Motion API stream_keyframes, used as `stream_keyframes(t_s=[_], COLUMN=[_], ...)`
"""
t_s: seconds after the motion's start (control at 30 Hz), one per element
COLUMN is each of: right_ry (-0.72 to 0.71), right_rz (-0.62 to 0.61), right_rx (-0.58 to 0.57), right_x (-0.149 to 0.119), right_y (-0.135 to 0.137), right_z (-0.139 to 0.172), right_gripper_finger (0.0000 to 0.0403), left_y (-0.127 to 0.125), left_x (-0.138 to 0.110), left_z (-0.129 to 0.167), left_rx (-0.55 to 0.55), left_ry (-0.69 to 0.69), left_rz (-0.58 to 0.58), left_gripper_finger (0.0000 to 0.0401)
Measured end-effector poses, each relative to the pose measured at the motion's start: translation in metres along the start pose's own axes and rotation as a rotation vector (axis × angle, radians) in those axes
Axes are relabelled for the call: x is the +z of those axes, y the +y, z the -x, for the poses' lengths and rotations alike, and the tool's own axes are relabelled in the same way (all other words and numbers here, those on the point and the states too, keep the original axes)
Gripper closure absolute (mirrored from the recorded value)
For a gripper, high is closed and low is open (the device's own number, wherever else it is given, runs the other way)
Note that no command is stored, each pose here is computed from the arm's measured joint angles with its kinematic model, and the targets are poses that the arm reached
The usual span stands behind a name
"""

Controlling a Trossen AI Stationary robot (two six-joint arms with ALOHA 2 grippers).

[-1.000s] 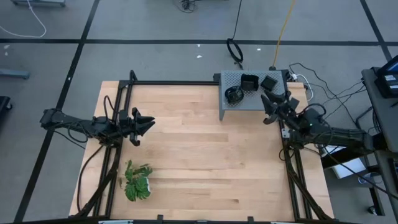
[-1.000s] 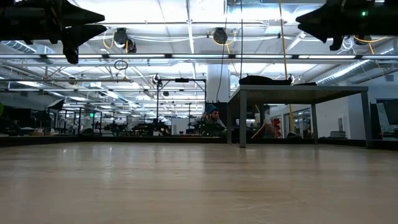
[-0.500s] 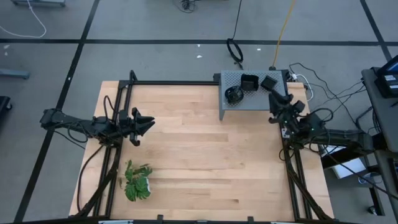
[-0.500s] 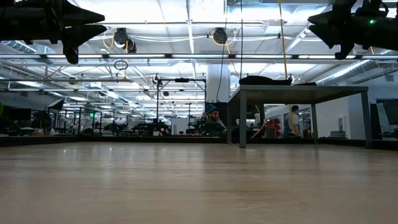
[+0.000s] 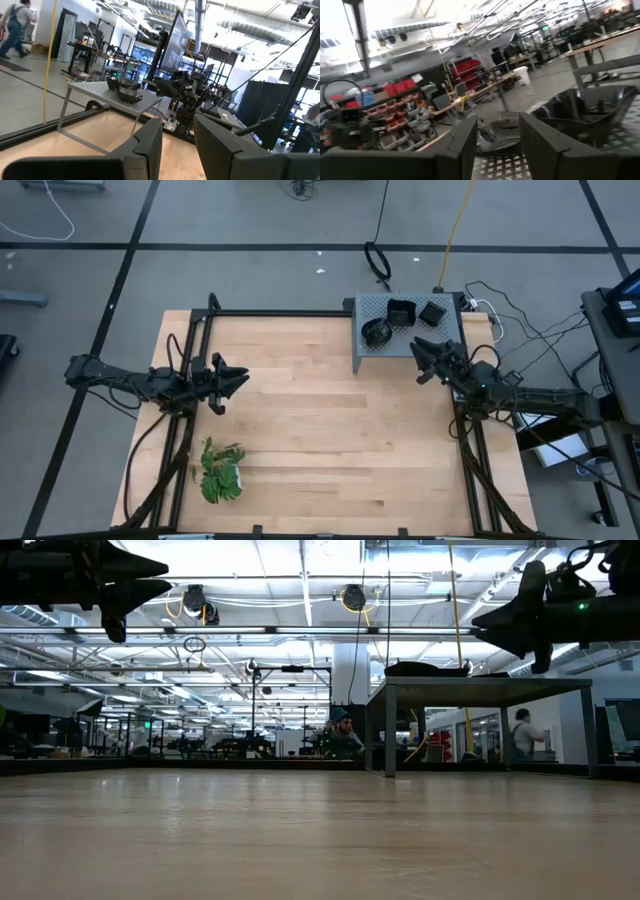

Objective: Pick & Place Mini shaped plates
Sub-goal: Return to Home Position

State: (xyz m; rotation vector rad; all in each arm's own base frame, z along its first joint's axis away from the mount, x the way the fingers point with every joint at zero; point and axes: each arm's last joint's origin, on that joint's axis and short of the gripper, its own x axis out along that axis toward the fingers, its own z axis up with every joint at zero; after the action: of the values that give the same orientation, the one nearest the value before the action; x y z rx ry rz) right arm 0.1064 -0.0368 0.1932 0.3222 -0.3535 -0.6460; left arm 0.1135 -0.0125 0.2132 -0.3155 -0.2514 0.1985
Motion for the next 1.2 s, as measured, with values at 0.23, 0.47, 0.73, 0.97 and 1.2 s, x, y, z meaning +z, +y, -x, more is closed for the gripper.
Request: stream_keyframes(t_s=[0.23,0.47,0.73,0.97,1.2], right_ry=[0.034,0.118,0.11,0.115,0.115], right_rz=[0.062,0.13,0.173,0.182,0.183], right_rx=[-0.059,-0.076,-0.075,-0.076,-0.076], right_x=[-0.005,-0.013,-0.012,-0.013,-0.013], right_y=[-0.003,-0.006,-0.006,-0.006,-0.006], right_z=[0.0,0.001,0.001,0.001,0.001], right_gripper_finger=[0.0271,0.0271,0.0271,0.0271,0.0271], left_y=[0.0,0.0,0.017,0.045,0.06], left_x=[0.0,0.0,-0.004,-0.023,-0.025], left_z=[0.0,0.0,-0.002,0.0,0.006], left_rx=[0.0,0.003,0.123,0.333,0.466], left_ry=[0.0,-0.001,-0.042,0.044,0.091], left_rz=[0.0,0.0,-0.029,-0.109,-0.146], left_gripper_finger=[0.0286,0.0286,0.0286,0.0286,0.0286])
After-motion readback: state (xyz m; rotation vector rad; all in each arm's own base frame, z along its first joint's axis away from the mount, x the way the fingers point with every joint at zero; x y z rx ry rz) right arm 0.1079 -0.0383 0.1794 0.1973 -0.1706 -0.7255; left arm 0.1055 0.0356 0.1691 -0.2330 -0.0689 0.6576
